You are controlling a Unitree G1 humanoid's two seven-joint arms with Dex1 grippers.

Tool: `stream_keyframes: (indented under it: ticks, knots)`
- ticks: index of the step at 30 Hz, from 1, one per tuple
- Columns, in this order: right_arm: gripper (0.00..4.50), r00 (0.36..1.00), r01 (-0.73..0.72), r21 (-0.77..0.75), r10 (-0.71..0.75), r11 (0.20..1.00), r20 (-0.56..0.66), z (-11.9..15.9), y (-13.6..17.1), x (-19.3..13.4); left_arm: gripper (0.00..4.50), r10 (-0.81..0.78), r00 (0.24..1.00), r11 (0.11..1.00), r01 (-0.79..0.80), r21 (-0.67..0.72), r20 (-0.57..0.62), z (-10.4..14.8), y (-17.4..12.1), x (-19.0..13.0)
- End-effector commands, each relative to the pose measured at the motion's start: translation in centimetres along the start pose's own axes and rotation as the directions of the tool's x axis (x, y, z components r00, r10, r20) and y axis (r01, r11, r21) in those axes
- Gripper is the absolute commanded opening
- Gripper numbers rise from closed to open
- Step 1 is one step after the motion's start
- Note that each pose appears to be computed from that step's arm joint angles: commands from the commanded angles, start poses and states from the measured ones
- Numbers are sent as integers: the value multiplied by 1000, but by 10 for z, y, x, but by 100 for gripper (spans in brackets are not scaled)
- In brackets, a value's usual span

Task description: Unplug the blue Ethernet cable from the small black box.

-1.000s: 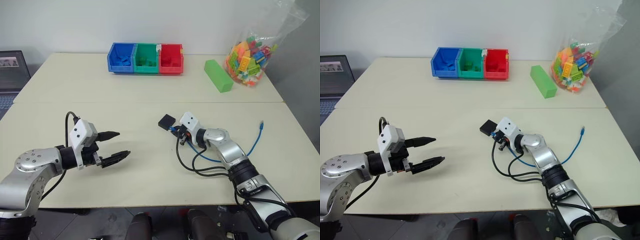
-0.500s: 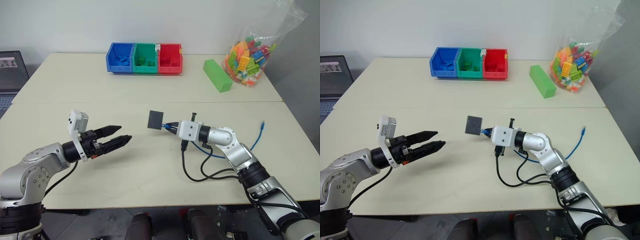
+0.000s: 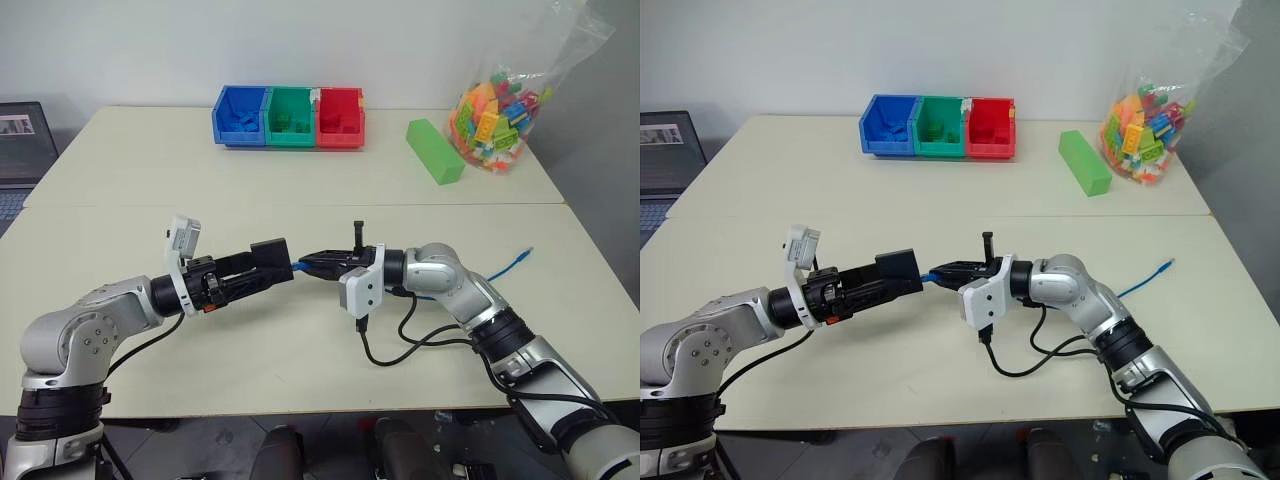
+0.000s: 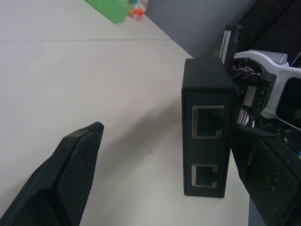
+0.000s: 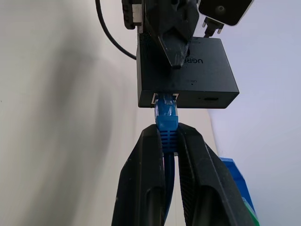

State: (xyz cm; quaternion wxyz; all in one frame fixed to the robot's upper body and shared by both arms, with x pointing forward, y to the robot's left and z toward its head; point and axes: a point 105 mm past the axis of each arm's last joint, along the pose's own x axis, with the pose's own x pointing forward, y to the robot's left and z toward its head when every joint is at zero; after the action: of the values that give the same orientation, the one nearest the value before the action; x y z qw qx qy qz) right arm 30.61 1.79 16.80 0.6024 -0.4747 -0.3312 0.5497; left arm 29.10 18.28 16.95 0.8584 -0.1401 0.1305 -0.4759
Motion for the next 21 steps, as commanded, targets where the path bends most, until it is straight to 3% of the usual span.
stream_keyframes:
  ticks: [1, 16, 21]
  knots:
    - [12, 999, 34, -54, -32, 998, 38, 11, -14, 1, 400, -44, 999, 999, 44, 15, 7, 8, -6, 0]
    - [11, 995, 37, -85, -29, 996, 91, 20, -11, 3, 86, -103, 994, 994, 104, 23, -27, 5, -12, 0]
    - [11, 995, 9, -97, 0, 995, 98, 20, -4, 1, 78, -103, 994, 994, 104, 26, -31, 5, -12, 0]
